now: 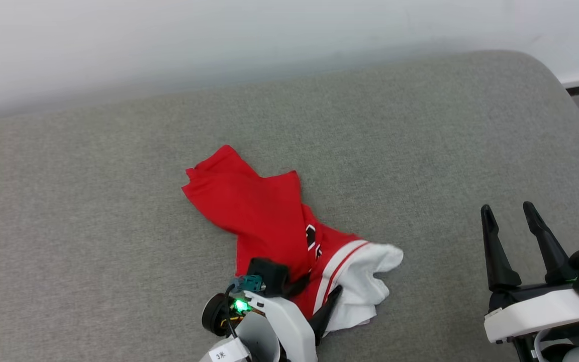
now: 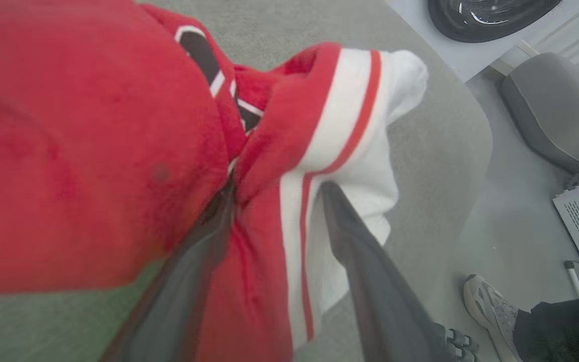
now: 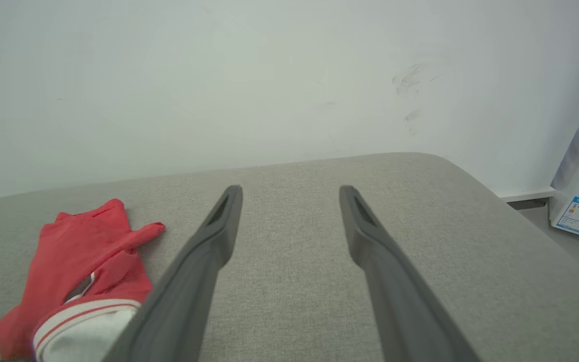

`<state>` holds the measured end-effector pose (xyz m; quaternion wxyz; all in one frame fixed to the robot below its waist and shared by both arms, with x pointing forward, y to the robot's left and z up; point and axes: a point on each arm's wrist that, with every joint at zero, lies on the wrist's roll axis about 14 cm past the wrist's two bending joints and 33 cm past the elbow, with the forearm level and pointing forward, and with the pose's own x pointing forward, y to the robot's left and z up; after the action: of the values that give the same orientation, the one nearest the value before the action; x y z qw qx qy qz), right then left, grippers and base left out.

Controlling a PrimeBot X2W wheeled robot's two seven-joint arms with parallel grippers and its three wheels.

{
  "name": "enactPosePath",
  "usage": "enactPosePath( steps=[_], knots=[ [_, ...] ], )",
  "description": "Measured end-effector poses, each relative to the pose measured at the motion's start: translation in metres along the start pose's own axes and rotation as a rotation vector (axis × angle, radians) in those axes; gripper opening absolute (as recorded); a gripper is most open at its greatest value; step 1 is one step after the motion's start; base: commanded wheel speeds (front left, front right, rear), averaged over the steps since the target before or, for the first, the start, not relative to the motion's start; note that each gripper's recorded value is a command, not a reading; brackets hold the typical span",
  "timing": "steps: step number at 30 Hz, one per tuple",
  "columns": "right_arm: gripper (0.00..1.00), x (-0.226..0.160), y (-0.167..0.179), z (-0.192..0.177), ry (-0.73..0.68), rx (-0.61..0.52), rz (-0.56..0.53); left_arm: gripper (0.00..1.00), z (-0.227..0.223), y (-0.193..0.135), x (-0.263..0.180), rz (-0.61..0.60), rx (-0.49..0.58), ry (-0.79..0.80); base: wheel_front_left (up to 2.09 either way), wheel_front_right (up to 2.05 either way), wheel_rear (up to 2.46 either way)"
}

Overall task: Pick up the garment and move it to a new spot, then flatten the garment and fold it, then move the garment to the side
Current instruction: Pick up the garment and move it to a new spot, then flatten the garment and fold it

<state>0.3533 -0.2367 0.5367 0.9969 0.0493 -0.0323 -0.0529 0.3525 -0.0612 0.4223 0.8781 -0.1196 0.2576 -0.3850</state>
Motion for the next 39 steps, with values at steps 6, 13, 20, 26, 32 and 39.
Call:
enactPosePath(
  steps=[6, 13, 20, 26, 32, 39],
  knots=[
    [1.00, -0.004, 0.011, 0.009, -0.018, 0.001, 0.036, 1.00, 0.048, -0.007, -0.018, 0.019, 0.061, -0.209, 0.00, 0.00, 0.00],
    [1.00, -0.011, 0.026, 0.014, -0.019, 0.010, 0.083, 1.00, 0.093, 0.013, -0.060, 0.168, 0.087, -0.465, 0.00, 0.00, 0.00],
    [1.00, -0.014, 0.036, 0.013, -0.007, 0.014, 0.118, 1.00, 0.117, 0.061, -0.113, 0.397, 0.149, -0.629, 0.00, 0.00, 0.00],
    [1.00, -0.016, 0.039, 0.008, 0.012, 0.016, 0.126, 1.00, 0.120, 0.100, -0.160, 0.576, 0.178, -0.688, 0.00, 0.00, 0.00],
    [1.00, -0.018, 0.042, 0.004, 0.028, 0.017, 0.137, 1.00, 0.116, 0.118, -0.197, 0.675, 0.215, -0.699, 0.00, 0.00, 0.00],
    [1.00, -0.020, 0.045, 0.002, 0.044, 0.017, 0.147, 1.00, 0.109, 0.117, -0.211, 0.691, 0.211, -0.683, 0.00, 0.00, 0.00]
  ],
)
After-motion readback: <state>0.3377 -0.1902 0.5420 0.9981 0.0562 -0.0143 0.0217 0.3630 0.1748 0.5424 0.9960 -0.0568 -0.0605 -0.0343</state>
